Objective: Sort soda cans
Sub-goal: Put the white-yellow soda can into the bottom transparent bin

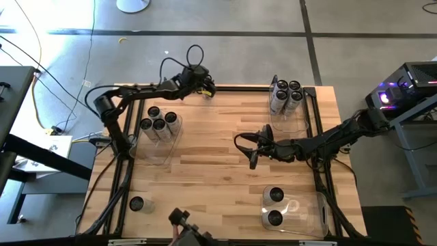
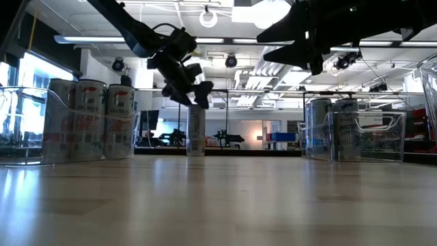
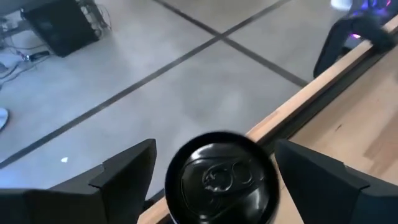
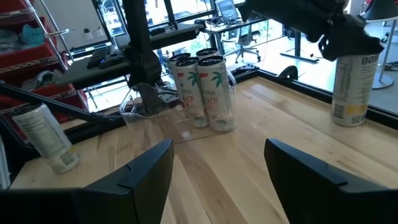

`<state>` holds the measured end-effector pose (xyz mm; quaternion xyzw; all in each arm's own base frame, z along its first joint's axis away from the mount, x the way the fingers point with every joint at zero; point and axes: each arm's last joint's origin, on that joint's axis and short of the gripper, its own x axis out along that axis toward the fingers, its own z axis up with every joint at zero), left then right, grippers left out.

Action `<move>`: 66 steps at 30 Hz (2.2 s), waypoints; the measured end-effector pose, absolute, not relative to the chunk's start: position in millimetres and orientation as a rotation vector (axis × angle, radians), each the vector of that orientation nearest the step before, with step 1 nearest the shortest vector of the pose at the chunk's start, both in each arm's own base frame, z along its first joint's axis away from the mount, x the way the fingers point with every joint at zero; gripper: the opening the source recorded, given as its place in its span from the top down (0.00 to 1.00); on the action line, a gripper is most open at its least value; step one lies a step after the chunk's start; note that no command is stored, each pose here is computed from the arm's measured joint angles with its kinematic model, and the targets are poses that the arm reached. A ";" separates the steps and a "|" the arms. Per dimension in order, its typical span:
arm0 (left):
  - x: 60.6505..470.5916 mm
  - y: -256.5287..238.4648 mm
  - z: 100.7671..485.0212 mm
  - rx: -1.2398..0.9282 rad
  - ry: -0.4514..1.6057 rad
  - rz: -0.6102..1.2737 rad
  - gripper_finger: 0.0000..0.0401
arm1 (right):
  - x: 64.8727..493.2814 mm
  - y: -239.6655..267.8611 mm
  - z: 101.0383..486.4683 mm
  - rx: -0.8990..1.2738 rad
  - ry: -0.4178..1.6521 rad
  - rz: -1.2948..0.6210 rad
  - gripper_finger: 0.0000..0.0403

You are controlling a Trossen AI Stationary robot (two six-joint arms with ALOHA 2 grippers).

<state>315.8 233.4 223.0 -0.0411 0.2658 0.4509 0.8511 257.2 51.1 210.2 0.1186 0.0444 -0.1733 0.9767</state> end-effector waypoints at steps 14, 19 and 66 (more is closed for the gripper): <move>313.6 242.2 210.6 -0.190 0.569 0.850 0.25 | 257.2 51.1 210.2 0.246 0.088 -0.350 0.38; 313.4 241.2 210.2 -0.167 0.593 0.803 0.36 | 257.2 51.1 210.2 0.246 0.088 -0.350 0.38; 396.4 26.0 210.8 0.011 0.577 0.144 0.36 | 255.5 87.2 257.0 0.162 0.010 -0.217 0.38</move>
